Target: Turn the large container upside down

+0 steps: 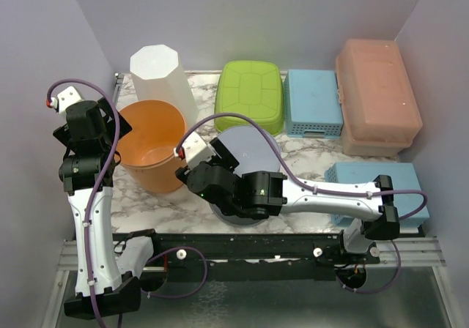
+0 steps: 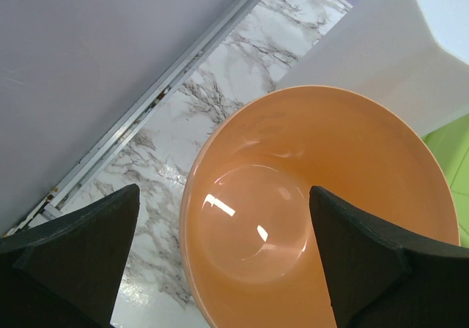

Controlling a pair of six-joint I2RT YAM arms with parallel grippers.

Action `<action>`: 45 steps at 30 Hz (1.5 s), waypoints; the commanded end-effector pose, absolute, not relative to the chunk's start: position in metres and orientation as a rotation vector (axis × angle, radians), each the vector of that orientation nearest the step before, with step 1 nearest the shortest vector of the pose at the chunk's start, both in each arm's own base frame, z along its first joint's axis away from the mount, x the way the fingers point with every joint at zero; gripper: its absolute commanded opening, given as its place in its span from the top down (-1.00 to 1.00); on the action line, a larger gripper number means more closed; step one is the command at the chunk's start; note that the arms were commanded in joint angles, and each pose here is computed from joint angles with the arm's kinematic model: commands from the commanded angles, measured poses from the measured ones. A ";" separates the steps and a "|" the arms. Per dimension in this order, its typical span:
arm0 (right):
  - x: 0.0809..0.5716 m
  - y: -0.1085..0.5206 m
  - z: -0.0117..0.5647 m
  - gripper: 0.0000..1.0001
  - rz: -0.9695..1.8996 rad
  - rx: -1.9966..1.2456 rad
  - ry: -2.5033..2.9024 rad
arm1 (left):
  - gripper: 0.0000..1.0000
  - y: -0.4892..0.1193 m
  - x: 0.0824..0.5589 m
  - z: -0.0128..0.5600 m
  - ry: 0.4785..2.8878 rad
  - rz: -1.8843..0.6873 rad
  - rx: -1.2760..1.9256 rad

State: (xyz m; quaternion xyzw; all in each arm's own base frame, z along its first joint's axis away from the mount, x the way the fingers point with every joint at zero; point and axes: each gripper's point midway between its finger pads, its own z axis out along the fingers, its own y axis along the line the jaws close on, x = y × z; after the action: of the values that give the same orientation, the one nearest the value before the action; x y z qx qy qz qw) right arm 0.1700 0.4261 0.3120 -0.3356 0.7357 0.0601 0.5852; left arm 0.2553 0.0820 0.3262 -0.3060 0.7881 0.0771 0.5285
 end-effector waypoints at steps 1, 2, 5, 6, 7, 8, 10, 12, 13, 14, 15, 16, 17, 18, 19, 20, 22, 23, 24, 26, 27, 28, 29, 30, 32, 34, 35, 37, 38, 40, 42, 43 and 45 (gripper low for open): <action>0.183 0.416 0.299 -0.56 0.125 -0.773 1.788 | -0.98 0.085 0.252 0.330 1.872 0.199 -0.728; 0.185 0.414 0.294 -0.56 0.119 -0.778 1.802 | -0.98 0.084 0.252 0.329 1.874 0.196 -0.728; 0.191 0.408 0.282 -0.57 0.096 -0.788 1.834 | -0.98 0.084 0.253 0.327 1.880 0.199 -0.725; 0.193 0.405 0.278 -0.57 0.080 -0.788 1.844 | -0.98 0.085 0.253 0.326 1.881 0.200 -0.726; 0.196 0.401 0.273 -0.57 0.064 -0.784 1.857 | -0.98 0.084 0.254 0.326 1.883 0.201 -0.724; 0.199 0.397 0.269 -0.57 0.044 -0.775 1.870 | -0.98 0.084 0.254 0.325 1.886 0.201 -0.723; 0.208 0.383 0.262 -0.57 -0.002 -0.742 1.901 | -0.98 0.083 0.255 0.323 1.893 0.195 -0.720; 0.215 0.370 0.256 -0.57 -0.040 -0.714 1.921 | -0.98 0.083 0.255 0.320 1.902 0.194 -0.718; 0.217 0.363 0.254 -0.57 -0.056 -0.697 1.924 | -0.98 0.083 0.255 0.318 1.905 0.193 -0.718; 0.220 0.357 0.251 -0.57 -0.071 -0.686 1.930 | -0.98 0.082 0.255 0.316 1.908 0.191 -0.717; 0.221 0.350 0.249 -0.57 -0.080 -0.671 1.939 | -0.98 0.081 0.255 0.315 1.914 0.188 -0.715; 0.222 0.343 0.247 -0.57 -0.092 -0.651 1.948 | -0.98 0.081 0.255 0.314 1.916 0.186 -0.715; 0.223 0.336 0.246 -0.57 -0.107 -0.634 1.955 | -0.98 0.081 0.255 0.312 1.918 0.185 -0.717; 0.224 0.330 0.244 -0.57 -0.119 -0.623 1.961 | -0.98 0.081 0.255 0.312 1.918 0.184 -0.716; 0.225 0.322 0.242 -0.57 -0.136 -0.612 1.965 | -0.98 0.081 0.255 0.311 1.921 0.185 -0.715; 0.226 0.315 0.239 -0.58 -0.148 -0.600 1.975 | -0.98 0.081 0.255 0.310 1.922 0.184 -0.716; 0.226 0.302 0.229 -0.59 -0.148 -0.614 2.006 | -0.98 0.080 0.256 0.310 1.925 0.179 -0.715; 0.226 0.300 0.226 -0.59 -0.133 -0.634 2.006 | -0.98 0.079 0.256 0.309 1.927 0.175 -0.715; 0.227 0.296 0.225 -0.60 -0.119 -0.646 2.001 | -0.98 0.079 0.257 0.309 1.927 0.172 -0.715; 0.232 0.285 0.224 -0.61 -0.079 -0.647 2.011 | -0.98 0.077 0.258 0.308 1.929 0.160 -0.710; 0.236 0.281 0.227 -0.62 -0.060 -0.643 2.012 | -0.98 0.077 0.259 0.308 1.930 0.156 -0.708; 0.240 0.277 0.232 -0.62 -0.048 -0.644 2.004 | -0.98 0.076 0.260 0.309 1.926 0.149 -0.708; 0.241 0.279 0.241 -0.63 -0.016 -0.671 1.989 | -0.98 0.075 0.260 0.309 1.924 0.144 -0.709; 0.240 0.283 0.250 -0.64 0.007 -0.722 1.966 | -0.98 0.075 0.260 0.309 1.921 0.139 -0.708; 0.238 0.295 0.270 -0.65 0.075 -0.775 1.926 | -0.98 0.073 0.261 0.310 1.912 0.124 -0.706; 0.236 0.304 0.287 -0.65 0.138 -0.764 1.920 | -0.98 0.072 0.262 0.311 1.906 0.113 -0.698; 0.233 0.308 0.291 -0.65 0.172 -0.756 1.938 | -0.98 0.072 0.262 0.311 1.906 0.114 -0.697; 0.224 0.321 0.295 -0.65 0.271 -0.770 1.966 | -0.98 0.073 0.261 0.313 1.905 0.127 -0.689; 0.219 0.328 0.295 -0.65 0.329 -0.770 1.978 | -0.98 0.074 0.260 0.314 1.903 0.133 -0.687; 0.205 0.345 0.293 -0.56 0.479 -0.781 1.985 | -0.98 0.076 0.257 0.317 1.896 0.153 -0.678; 0.193 0.358 0.288 -0.50 0.599 -0.789 1.983 | -0.98 0.082 0.255 0.320 1.885 0.192 -0.677; 0.190 0.363 0.285 -0.50 0.626 -0.797 1.990 | -0.98 0.084 0.254 0.321 1.884 0.212 -0.672; 0.188 0.369 0.275 -0.50 0.605 -0.834 2.023 | -0.98 0.087 0.253 0.323 1.883 0.235 -0.665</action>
State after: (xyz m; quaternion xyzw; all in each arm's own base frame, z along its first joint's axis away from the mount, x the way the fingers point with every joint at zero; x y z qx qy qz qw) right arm 0.2126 0.3434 0.2918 -0.3047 0.8035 0.1849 0.4767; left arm 0.2574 0.0767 0.3108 -0.2870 0.8010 0.0690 0.5208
